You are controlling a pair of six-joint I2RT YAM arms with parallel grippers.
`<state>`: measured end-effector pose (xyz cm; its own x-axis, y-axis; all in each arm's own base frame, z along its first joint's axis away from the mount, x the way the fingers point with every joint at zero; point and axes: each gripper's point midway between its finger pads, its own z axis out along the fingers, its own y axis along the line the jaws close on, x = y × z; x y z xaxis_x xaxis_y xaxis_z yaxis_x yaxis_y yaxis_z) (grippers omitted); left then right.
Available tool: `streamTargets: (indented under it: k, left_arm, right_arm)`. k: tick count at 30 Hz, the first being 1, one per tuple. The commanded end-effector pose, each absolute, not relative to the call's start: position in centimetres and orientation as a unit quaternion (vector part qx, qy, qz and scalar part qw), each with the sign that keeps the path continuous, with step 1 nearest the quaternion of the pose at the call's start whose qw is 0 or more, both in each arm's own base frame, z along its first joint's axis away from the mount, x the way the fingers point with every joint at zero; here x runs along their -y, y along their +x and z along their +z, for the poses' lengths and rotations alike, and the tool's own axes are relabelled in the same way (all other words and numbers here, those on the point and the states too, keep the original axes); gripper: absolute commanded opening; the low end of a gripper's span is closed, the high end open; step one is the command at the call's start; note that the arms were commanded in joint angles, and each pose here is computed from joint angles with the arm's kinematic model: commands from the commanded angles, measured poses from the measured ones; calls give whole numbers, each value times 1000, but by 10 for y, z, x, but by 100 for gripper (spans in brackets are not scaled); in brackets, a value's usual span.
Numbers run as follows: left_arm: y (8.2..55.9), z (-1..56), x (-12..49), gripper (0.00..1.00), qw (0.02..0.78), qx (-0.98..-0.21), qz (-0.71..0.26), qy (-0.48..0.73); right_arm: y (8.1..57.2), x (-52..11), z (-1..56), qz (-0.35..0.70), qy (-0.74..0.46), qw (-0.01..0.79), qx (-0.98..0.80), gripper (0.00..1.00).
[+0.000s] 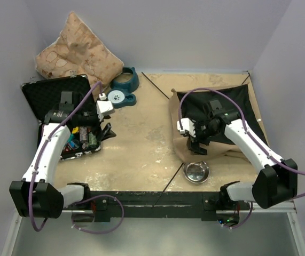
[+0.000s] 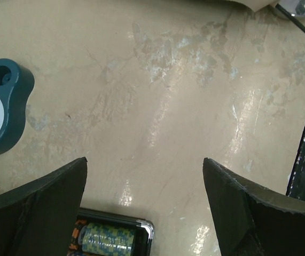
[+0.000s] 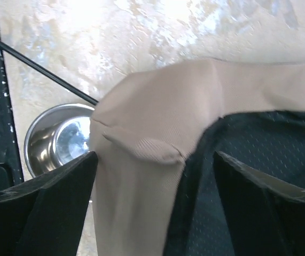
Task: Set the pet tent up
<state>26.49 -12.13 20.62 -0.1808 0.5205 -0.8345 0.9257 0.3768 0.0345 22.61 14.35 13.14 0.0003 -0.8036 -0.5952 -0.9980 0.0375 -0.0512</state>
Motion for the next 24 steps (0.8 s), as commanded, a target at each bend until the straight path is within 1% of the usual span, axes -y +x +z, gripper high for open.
streamTargets:
  k: [1,2,4,7,8,9,13,14,16,18,21,24]
  left_arm:
    - [268,212,137,92,429,-706,-295,480]
    - [266,209,139,92,429,-705,-302,477]
    - [268,209,140,92,437,-705,-306,468]
    - [274,215,143,91,453,-703,-313,451]
    - [277,219,145,92,460,-704,-319,437]
    - [281,225,148,92,469,-703,-328,422]
    - [301,257,151,95,519,-699,-360,336]
    - [307,267,150,96,524,-705,-379,292]
    - [327,292,136,98,571,-688,-376,242]
    - [342,308,123,100,595,-681,-378,197]
    - [341,314,122,100,600,-662,-402,203]
    - [311,318,135,100,619,-607,-431,249]
  right_arm:
    - [222,-166,151,241,-683,272,-634,78]
    - [227,-172,156,249,-672,281,-639,69]
    - [236,-181,170,261,-660,300,-638,48]
    - [250,-197,196,289,-630,318,-647,11]
    - [257,-201,208,292,-615,329,-654,2]
    - [266,-203,221,291,-597,347,-662,0]
    - [312,-198,284,295,-513,442,-674,0]
    - [320,-197,295,297,-496,456,-677,0]
    - [332,-196,318,308,-471,474,-678,0]
    - [339,-198,331,326,-448,480,-680,0]
    - [344,-205,343,370,-418,473,-681,0]
    - [345,-210,349,400,-407,463,-678,0]
